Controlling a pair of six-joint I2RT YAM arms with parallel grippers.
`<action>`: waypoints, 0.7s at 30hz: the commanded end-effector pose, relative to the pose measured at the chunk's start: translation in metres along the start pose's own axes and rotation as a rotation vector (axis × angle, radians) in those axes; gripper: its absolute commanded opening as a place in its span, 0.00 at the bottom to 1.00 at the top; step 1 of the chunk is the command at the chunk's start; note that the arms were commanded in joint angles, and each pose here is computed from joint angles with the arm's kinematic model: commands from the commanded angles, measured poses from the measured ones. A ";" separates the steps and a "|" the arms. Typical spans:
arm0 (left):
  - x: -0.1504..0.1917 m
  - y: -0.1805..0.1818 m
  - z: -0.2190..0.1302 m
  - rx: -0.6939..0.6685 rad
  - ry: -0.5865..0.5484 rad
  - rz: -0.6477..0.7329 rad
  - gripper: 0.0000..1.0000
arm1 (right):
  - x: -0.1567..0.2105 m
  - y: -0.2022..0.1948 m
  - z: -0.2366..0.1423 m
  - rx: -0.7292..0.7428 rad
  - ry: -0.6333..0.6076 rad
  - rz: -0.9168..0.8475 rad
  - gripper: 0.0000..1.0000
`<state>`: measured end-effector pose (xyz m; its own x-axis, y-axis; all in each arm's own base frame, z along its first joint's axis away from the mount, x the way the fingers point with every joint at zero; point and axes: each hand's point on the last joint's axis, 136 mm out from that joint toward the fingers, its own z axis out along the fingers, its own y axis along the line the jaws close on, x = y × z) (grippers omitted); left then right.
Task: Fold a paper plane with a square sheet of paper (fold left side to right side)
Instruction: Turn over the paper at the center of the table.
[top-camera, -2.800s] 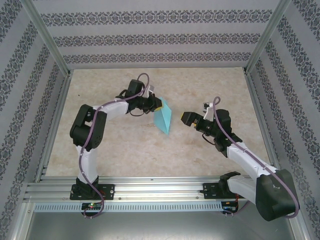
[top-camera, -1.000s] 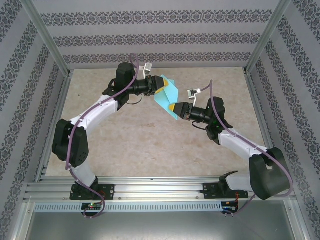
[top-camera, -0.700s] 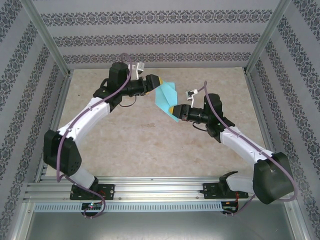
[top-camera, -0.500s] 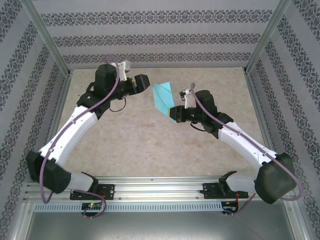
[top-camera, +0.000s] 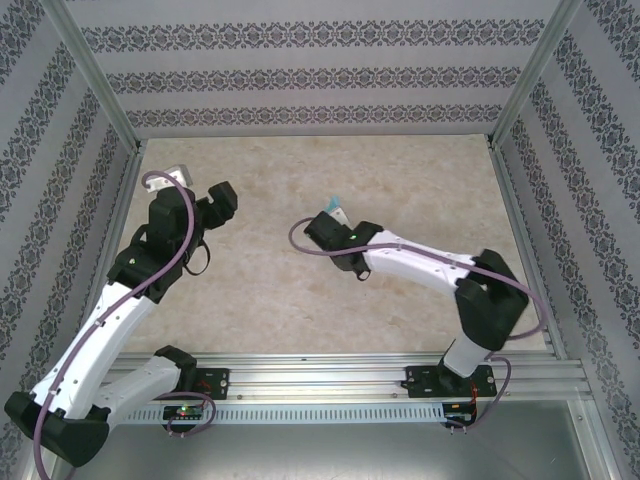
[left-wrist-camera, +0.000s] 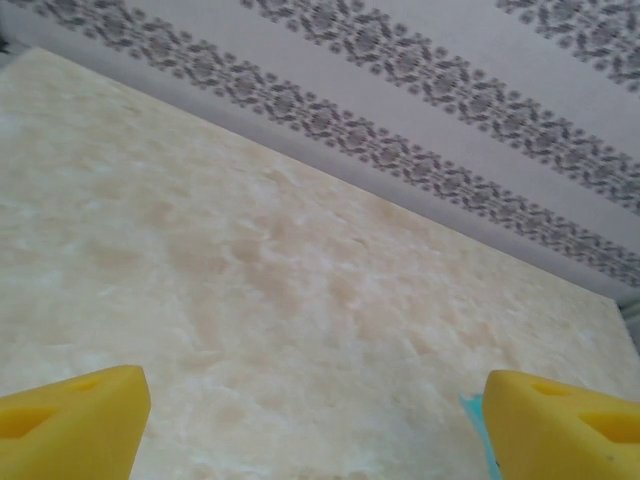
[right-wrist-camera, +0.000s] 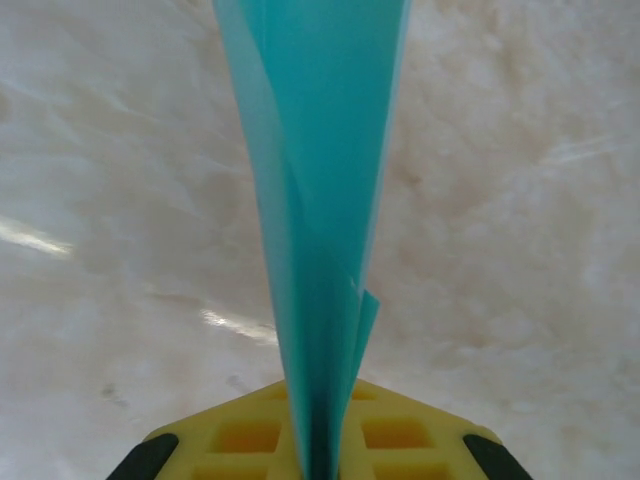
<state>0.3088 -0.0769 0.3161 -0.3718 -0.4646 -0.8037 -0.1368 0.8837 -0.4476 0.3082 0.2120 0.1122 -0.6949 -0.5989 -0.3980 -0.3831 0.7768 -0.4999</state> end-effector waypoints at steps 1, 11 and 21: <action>-0.006 0.024 -0.008 -0.100 -0.045 -0.023 0.88 | -0.004 -0.018 0.004 0.244 0.037 -0.164 0.14; -0.006 0.021 -0.008 -0.089 -0.039 -0.020 0.90 | 0.000 0.048 0.039 0.255 0.133 -0.398 0.22; 0.007 0.012 0.009 -0.066 0.022 -0.005 0.92 | 0.007 0.081 0.001 -0.107 0.071 -0.233 0.70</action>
<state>0.3109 -0.0683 0.3047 -0.3738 -0.4615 -0.8045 -0.1996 0.8871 -0.4161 0.2858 0.2524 0.0437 -0.6194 -0.7792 -0.0960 -0.5783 0.5355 -0.6154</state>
